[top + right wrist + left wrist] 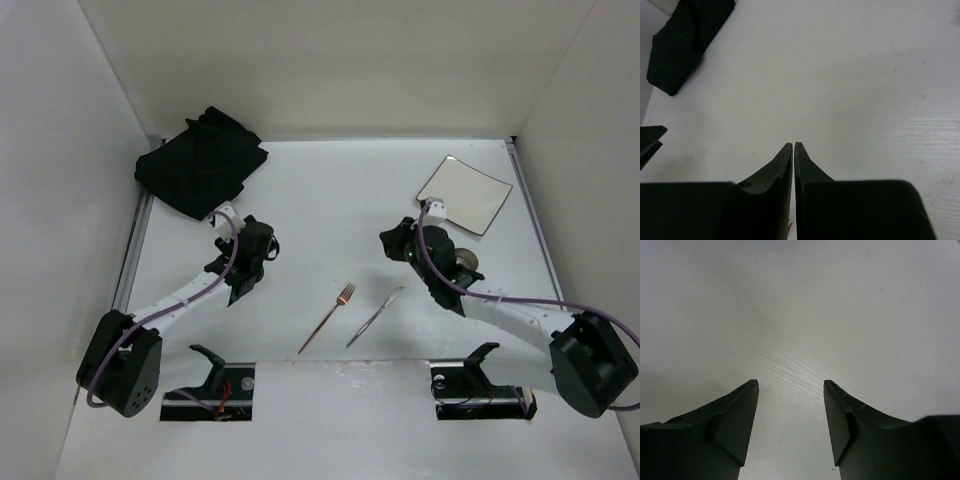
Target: Set the dinner table for one person
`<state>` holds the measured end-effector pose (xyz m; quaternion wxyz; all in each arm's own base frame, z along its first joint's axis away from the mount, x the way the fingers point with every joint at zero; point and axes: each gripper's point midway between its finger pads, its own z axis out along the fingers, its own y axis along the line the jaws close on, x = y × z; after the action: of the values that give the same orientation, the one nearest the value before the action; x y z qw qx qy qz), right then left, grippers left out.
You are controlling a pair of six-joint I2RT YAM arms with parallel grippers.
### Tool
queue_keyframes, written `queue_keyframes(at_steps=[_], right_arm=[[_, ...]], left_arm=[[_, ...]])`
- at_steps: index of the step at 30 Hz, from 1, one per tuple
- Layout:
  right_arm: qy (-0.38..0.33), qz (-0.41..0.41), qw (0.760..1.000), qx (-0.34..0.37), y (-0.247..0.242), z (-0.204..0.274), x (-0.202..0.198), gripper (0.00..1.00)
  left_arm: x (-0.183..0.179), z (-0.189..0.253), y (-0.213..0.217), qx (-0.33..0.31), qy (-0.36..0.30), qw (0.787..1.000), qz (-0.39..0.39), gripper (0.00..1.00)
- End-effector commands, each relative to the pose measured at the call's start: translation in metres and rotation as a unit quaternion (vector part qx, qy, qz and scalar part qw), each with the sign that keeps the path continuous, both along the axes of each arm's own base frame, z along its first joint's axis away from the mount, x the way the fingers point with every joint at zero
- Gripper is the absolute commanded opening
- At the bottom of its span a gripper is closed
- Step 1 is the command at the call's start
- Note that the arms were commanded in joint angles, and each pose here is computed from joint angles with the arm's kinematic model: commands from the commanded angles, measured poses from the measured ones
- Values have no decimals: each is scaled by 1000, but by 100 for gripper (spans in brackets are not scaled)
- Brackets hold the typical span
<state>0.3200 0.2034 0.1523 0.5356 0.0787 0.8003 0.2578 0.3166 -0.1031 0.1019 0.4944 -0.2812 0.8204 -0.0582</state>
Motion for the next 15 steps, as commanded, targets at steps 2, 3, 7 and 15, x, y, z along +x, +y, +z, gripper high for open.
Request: queue_keyframes(at_steps=[2,3,7,15], right_arm=[[-27,-5,999,22,-1,17,6,16],[-27,-5,999,21,-1,17,7,23],[-29,-1,999,21,0,16,7,60],[-26,14,999,26,6,16,5,82]], left_arm=[[35,40,27,-21,-64,995,75,54],[42,46,33,-32,-76,992,91,56],[74,70,58,-64,-113,981,142,57],[138,51,127,-116,-101,961,231,58]])
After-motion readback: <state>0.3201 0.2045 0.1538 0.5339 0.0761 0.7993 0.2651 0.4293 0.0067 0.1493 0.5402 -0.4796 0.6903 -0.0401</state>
